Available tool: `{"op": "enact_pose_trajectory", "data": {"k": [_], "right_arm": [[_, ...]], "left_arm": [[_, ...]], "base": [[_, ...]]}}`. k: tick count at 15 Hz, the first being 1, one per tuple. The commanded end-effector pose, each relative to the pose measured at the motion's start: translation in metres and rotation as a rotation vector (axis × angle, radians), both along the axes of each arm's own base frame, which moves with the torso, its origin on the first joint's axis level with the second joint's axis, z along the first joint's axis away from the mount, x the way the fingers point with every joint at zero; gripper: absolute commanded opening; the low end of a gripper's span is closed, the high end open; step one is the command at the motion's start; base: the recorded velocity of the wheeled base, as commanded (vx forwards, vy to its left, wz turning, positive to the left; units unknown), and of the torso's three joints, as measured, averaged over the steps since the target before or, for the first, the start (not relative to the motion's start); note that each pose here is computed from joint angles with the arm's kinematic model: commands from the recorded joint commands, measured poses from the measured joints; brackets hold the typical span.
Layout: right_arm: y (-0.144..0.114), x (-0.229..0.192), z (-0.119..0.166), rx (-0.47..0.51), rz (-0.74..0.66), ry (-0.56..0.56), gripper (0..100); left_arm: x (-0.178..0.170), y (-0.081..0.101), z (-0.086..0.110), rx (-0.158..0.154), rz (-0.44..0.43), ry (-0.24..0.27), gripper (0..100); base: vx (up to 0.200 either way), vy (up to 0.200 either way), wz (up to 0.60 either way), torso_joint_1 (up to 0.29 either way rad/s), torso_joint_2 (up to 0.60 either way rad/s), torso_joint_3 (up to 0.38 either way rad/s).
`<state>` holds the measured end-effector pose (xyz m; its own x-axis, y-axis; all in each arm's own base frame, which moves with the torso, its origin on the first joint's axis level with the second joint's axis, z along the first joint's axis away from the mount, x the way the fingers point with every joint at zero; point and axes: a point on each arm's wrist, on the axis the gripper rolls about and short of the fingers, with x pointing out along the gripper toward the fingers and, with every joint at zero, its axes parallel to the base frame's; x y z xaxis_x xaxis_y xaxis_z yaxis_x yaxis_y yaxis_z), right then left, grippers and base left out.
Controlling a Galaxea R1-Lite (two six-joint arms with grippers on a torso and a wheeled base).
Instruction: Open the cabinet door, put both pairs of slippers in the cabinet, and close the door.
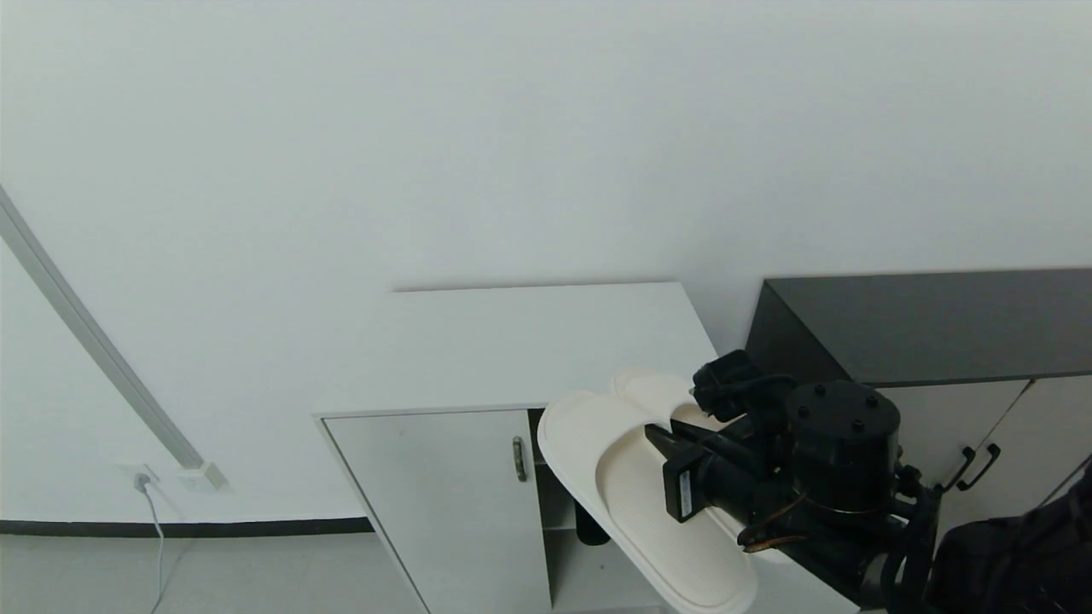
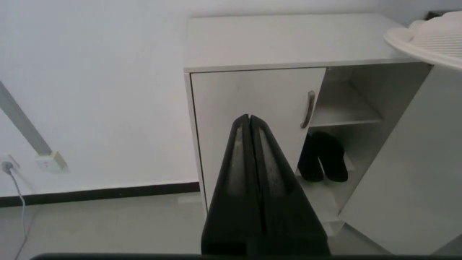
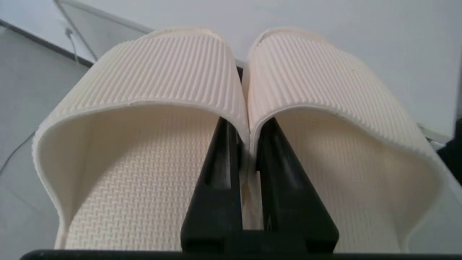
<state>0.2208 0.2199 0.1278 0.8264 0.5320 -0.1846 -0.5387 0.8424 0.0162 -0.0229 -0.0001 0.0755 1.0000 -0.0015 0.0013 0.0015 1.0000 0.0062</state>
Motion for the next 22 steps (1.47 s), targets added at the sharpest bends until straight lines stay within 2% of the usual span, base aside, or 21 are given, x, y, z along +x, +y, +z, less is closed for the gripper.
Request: {"op": "enact_pose_trajectory", "data": {"k": [1,5,17,22], "right_arm": [[0.000,0.000,-0.001,-0.001,0.002,0.005,0],[-0.001,-0.001,-0.006,-0.006,0.007,-0.027,0],[0.001,-0.016,-0.019,-0.036,0.048,-0.032,0],[0.002,-0.015,-0.021,-0.034,0.045,-0.034,0]], "left_arm": [[0.000,0.000,0.000,0.000,0.001,0.001,0],[0.000,0.000,0.000,0.000,0.001,0.000,0],[0.000,0.000,0.000,0.000,0.000,0.001,0],[0.000,0.000,0.000,0.000,0.000,0.001,0]], "base": [[0.000,0.000,0.00,0.000,0.00,0.000],[0.000,0.000,0.00,0.000,0.00,0.000],[0.000,0.000,0.00,0.000,0.00,0.000],[0.000,0.000,0.00,-0.136,0.29,0.164]]}}
